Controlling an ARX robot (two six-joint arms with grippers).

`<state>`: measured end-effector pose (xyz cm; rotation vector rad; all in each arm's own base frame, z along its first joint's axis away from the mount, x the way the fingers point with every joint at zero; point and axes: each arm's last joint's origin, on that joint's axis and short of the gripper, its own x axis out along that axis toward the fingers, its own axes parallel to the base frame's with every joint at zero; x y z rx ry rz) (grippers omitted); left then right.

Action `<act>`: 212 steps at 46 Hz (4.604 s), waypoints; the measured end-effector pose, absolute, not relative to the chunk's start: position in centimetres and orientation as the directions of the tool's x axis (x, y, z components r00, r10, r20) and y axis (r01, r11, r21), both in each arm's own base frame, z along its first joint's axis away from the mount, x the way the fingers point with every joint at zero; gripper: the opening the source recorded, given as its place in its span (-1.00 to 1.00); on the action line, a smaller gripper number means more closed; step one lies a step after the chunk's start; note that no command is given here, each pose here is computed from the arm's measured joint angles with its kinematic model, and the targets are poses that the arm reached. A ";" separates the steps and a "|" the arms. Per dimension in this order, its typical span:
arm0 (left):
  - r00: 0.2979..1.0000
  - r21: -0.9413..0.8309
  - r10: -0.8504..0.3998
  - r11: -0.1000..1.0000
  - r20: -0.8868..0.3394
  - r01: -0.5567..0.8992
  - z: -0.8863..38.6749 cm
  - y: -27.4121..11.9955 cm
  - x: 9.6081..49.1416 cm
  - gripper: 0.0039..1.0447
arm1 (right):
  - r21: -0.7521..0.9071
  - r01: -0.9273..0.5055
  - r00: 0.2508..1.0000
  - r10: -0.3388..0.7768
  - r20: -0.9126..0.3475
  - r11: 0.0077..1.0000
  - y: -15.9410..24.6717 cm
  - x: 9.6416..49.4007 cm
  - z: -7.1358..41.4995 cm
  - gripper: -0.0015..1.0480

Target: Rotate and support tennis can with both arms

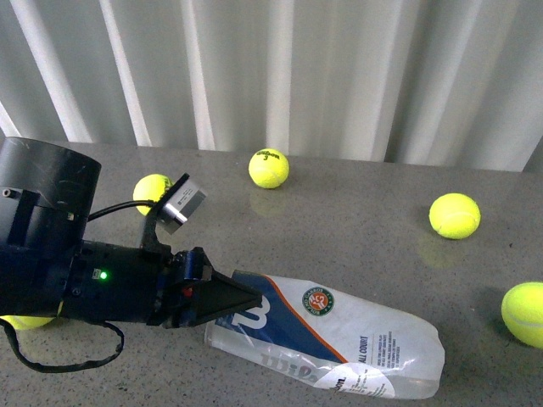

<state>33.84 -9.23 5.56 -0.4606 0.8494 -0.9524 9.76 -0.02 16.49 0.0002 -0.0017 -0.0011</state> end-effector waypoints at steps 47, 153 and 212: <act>0.431 0.433 -0.347 0.078 -0.833 0.898 24.0 -15.2 31.9 -0.94 | 0.000 0.001 1.000 -0.001 0.002 1.000 0.0 9.8 16.5 0.87; 0.729 -0.181 -0.461 0.883 -0.506 0.433 27.6 -13.1 32.3 0.88 | 0.000 0.001 1.000 -0.001 0.002 1.000 0.0 9.8 16.5 0.87; 1.000 -0.005 0.001 1.000 -0.007 -0.001 17.5 0.0 14.7 -0.93 | 0.000 0.001 1.000 -0.001 0.002 1.000 0.0 9.8 16.5 0.87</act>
